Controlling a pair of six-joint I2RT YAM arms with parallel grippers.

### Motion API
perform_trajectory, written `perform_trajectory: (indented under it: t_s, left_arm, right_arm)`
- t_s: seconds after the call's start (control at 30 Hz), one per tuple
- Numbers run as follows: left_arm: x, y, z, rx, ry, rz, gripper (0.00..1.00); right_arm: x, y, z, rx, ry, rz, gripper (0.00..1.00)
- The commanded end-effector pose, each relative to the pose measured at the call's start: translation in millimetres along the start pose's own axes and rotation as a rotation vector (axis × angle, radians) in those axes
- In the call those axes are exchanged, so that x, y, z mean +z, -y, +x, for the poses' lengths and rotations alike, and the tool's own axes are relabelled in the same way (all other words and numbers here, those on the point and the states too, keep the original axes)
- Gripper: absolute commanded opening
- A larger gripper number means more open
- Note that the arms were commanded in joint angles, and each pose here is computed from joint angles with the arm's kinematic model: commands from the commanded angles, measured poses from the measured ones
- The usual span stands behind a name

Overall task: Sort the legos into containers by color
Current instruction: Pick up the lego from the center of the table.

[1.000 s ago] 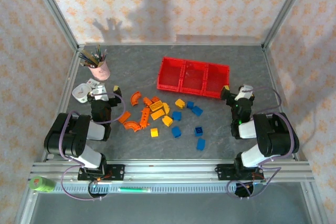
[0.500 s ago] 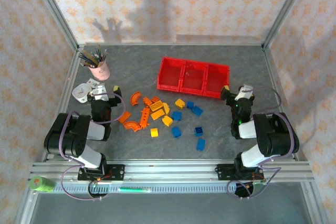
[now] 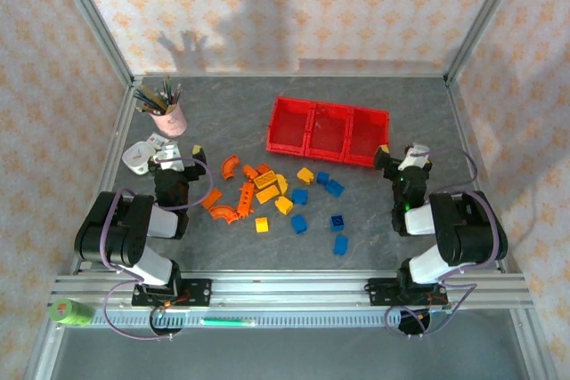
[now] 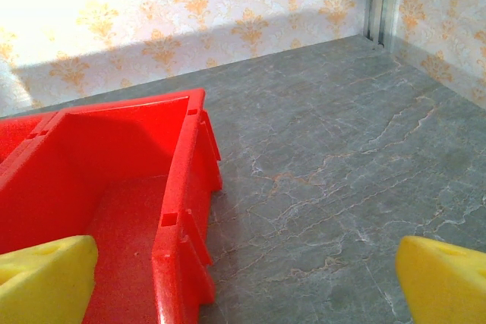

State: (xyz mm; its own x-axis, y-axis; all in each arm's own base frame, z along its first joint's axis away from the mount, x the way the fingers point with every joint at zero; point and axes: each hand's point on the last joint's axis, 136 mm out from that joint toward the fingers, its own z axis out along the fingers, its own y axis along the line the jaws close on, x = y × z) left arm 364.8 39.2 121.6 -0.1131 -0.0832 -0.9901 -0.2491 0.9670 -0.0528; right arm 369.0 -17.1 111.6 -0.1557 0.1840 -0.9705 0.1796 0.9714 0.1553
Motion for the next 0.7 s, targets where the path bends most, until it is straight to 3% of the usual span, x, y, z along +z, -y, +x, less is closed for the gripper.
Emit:
perform_trajectory:
  t_s: [0.0,0.2,0.43,0.53,0.67]
  left_arm:
    - [-6,4,-18,-0.014,0.078,0.038,1.0]
    - [-27,-4,-37,-0.043,0.163,0.022,1.0]
    - [-32,-5,-55,-0.072,0.14,0.016,1.0]
    - [-34,-5,-68,-0.134,0.132,0.012,1.0]
    - [-37,-4,-84,-0.297,0.104,0.021,1.0]
  right_arm:
    - [0,0,-17,-0.002,0.057,0.01,1.0]
    - [-12,10,-36,0.042,0.079,0.069,1.0]
    - [-15,15,-57,0.166,0.05,0.108,1.0]
    - [-16,10,-62,0.251,0.0,0.1,1.0]
    - [-17,14,-46,0.423,-0.172,0.184,1.0]
